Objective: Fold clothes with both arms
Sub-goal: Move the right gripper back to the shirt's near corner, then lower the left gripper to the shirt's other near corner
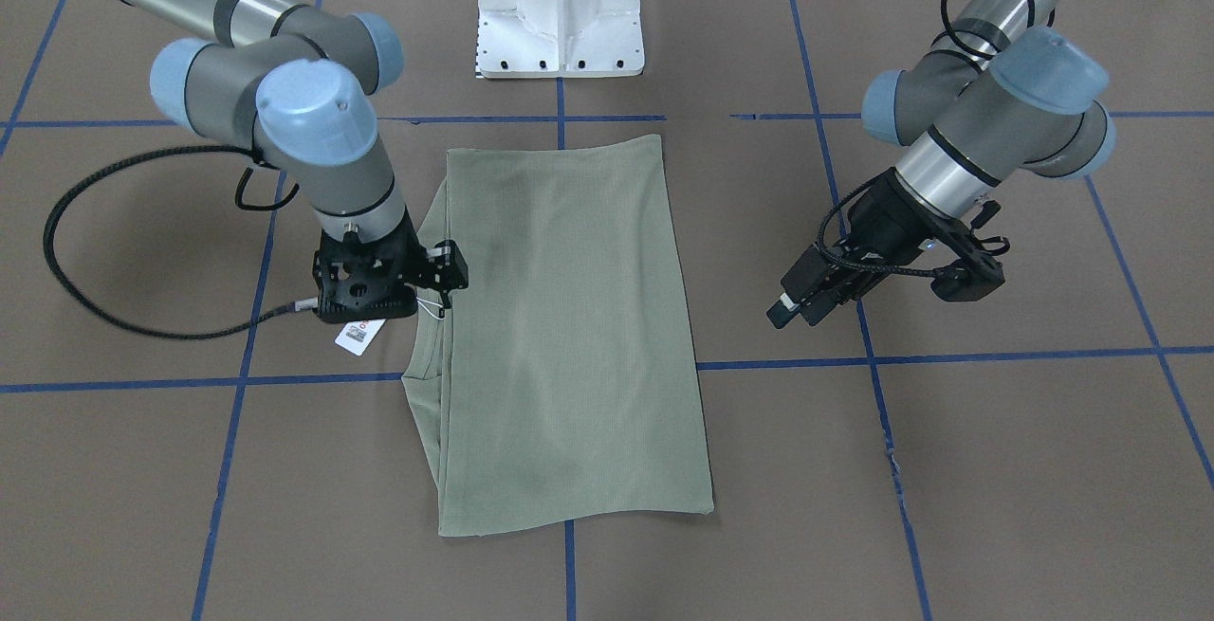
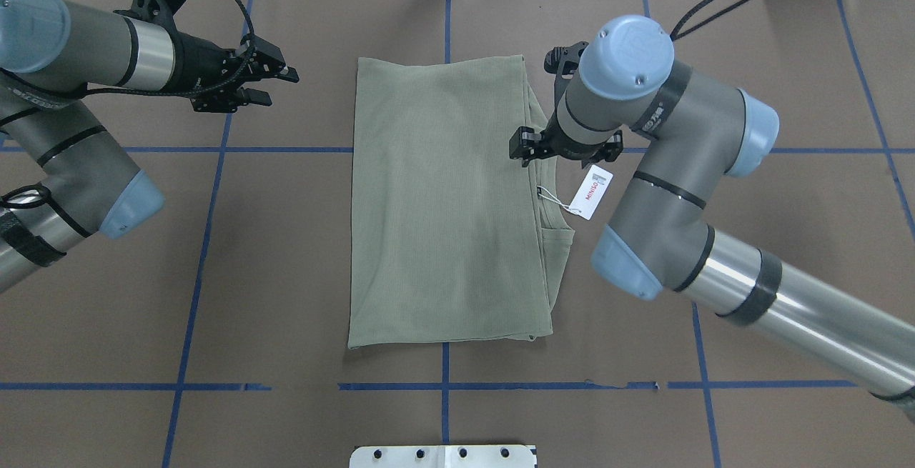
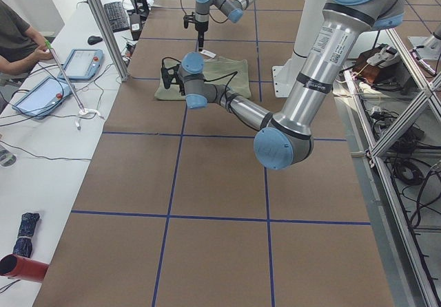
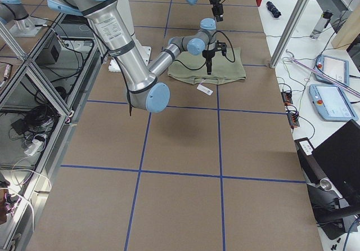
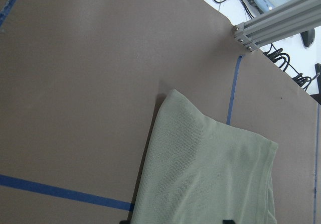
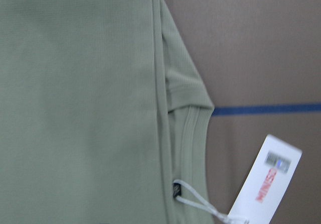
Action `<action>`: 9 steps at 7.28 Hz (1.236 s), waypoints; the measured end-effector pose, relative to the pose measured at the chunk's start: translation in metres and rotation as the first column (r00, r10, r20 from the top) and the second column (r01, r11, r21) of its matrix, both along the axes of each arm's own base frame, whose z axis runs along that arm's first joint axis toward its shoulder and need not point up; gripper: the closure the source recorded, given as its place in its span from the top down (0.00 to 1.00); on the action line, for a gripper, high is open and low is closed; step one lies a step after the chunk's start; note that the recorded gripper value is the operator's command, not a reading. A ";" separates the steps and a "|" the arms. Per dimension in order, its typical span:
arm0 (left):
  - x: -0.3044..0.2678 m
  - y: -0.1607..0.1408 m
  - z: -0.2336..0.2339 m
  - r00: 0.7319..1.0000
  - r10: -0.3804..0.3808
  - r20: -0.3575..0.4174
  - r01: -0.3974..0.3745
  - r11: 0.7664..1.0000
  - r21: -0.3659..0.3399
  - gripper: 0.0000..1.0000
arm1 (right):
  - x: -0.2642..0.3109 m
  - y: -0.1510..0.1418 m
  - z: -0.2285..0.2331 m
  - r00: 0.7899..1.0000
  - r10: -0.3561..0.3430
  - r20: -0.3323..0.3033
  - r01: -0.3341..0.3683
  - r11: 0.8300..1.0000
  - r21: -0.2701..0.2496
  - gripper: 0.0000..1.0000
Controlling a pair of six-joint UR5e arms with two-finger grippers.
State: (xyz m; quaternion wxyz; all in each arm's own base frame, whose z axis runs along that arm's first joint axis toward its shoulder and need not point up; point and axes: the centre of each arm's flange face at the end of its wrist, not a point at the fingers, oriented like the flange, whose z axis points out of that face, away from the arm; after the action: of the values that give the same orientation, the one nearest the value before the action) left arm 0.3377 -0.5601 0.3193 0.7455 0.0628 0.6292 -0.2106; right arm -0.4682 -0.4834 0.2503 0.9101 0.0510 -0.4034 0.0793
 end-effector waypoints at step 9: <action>0.001 0.003 0.015 1.000 0.001 0.022 -0.002 1.000 0.007 0.68 | -0.078 0.175 0.029 0.939 0.344 -0.004 -0.324 0.880 -0.347 0.92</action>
State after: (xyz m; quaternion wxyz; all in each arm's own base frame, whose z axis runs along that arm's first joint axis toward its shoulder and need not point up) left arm 0.3387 -0.5569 0.3339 0.7523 0.0673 0.6218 -0.2071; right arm -0.5462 -0.3088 0.2792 0.8657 -0.0417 -0.3947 0.3051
